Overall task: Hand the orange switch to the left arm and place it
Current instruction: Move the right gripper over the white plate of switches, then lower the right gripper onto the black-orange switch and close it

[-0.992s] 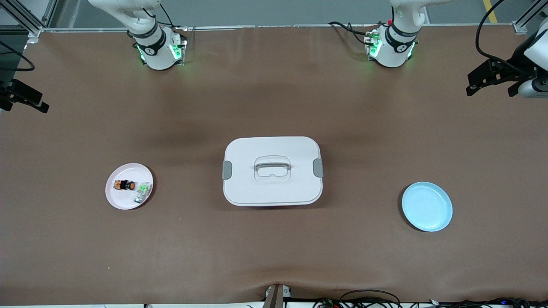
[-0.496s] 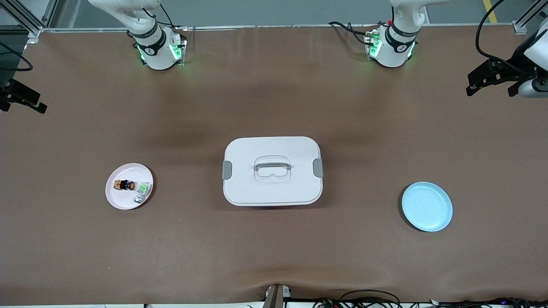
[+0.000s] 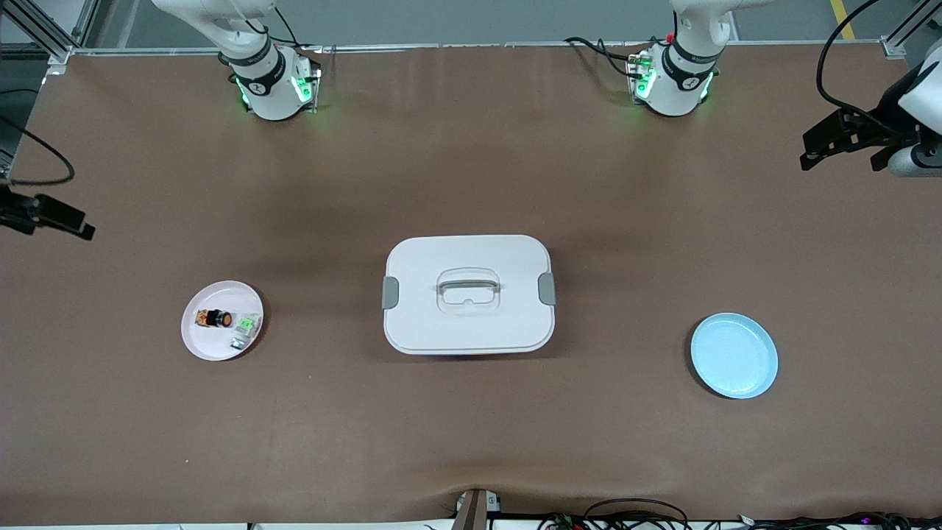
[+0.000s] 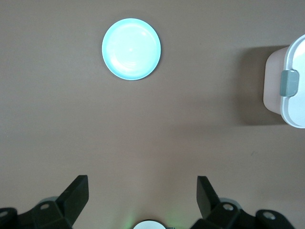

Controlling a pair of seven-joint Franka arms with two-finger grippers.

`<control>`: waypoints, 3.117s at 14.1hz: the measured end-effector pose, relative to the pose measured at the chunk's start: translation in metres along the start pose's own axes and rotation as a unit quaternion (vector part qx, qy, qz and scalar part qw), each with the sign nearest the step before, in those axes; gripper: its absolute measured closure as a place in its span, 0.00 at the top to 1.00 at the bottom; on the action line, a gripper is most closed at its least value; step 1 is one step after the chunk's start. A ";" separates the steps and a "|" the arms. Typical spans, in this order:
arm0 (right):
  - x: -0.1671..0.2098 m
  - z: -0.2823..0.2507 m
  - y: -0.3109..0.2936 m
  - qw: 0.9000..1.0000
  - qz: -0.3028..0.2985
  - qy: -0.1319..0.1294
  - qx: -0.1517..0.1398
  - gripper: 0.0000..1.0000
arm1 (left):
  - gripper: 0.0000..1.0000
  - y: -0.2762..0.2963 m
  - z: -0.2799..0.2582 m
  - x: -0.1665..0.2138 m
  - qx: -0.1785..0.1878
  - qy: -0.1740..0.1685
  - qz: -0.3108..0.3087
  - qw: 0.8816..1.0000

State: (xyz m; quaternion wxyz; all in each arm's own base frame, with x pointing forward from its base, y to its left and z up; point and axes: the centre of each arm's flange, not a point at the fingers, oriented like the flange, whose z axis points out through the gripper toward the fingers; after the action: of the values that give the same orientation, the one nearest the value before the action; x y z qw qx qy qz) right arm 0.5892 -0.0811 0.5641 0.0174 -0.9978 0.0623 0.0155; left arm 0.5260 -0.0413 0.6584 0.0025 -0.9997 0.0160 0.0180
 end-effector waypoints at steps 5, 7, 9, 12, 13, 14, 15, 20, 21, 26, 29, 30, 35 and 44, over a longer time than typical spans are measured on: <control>0.029 0.064 0.011 0.999 0.010 -0.037 -0.002 1.00 | 1.00 0.000 0.002 0.002 0.000 -0.002 0.001 1.000; 0.033 0.075 0.009 0.999 0.008 -0.043 -0.002 1.00 | 1.00 0.000 0.004 0.003 -0.001 -0.004 0.001 1.000; 0.042 0.103 0.007 0.999 0.007 -0.045 -0.003 1.00 | 1.00 0.000 0.005 0.003 -0.001 -0.004 0.001 1.000; 0.058 0.169 0.010 0.999 0.009 -0.041 -0.006 1.00 | 1.00 0.000 0.004 0.003 -0.001 -0.004 0.001 1.000; 0.062 0.190 0.011 0.999 0.010 -0.036 -0.007 1.00 | 1.00 0.000 0.004 0.003 -0.001 -0.004 0.001 1.000; 0.064 0.208 0.012 1.000 0.011 -0.026 -0.008 1.00 | 1.00 0.000 0.004 0.003 -0.001 -0.004 0.001 1.000; 0.064 0.224 0.013 1.000 0.012 -0.017 -0.009 1.00 | 1.00 0.000 0.004 0.003 -0.001 -0.004 0.001 1.000; 0.055 0.263 0.013 1.000 0.020 0.012 0.000 1.00 | 1.00 0.000 0.005 0.003 -0.001 -0.005 0.000 1.000; 0.052 0.273 0.011 1.000 0.019 0.018 -0.001 1.00 | 1.00 0.000 0.005 0.003 -0.001 -0.006 0.000 1.000; 0.048 0.317 -0.002 1.000 0.009 0.021 -0.004 1.00 | 1.00 0.000 0.007 0.004 -0.001 -0.008 0.001 1.000; 0.050 0.334 -0.005 1.000 0.006 0.026 -0.006 1.00 | 1.00 0.000 0.007 0.004 -0.001 -0.009 0.001 1.000; 0.050 0.339 -0.006 1.000 0.005 0.026 -0.006 1.00 | 1.00 0.000 0.007 0.004 -0.001 -0.009 0.001 1.000; 0.049 0.358 -0.006 1.000 0.005 0.022 -0.008 1.00 | 1.00 0.000 0.007 0.003 -0.001 -0.012 0.001 1.000; 0.042 0.378 -0.005 1.000 -0.003 0.006 -0.009 1.00 | 1.00 0.002 -0.001 -0.004 0.001 -0.012 0.003 1.000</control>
State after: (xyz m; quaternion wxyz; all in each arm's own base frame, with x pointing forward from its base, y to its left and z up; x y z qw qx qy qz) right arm 0.6208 -0.0681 0.1856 0.0078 -0.9982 0.0589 0.0103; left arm 0.5222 -0.0436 0.6591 0.0034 -0.9994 0.0187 0.0299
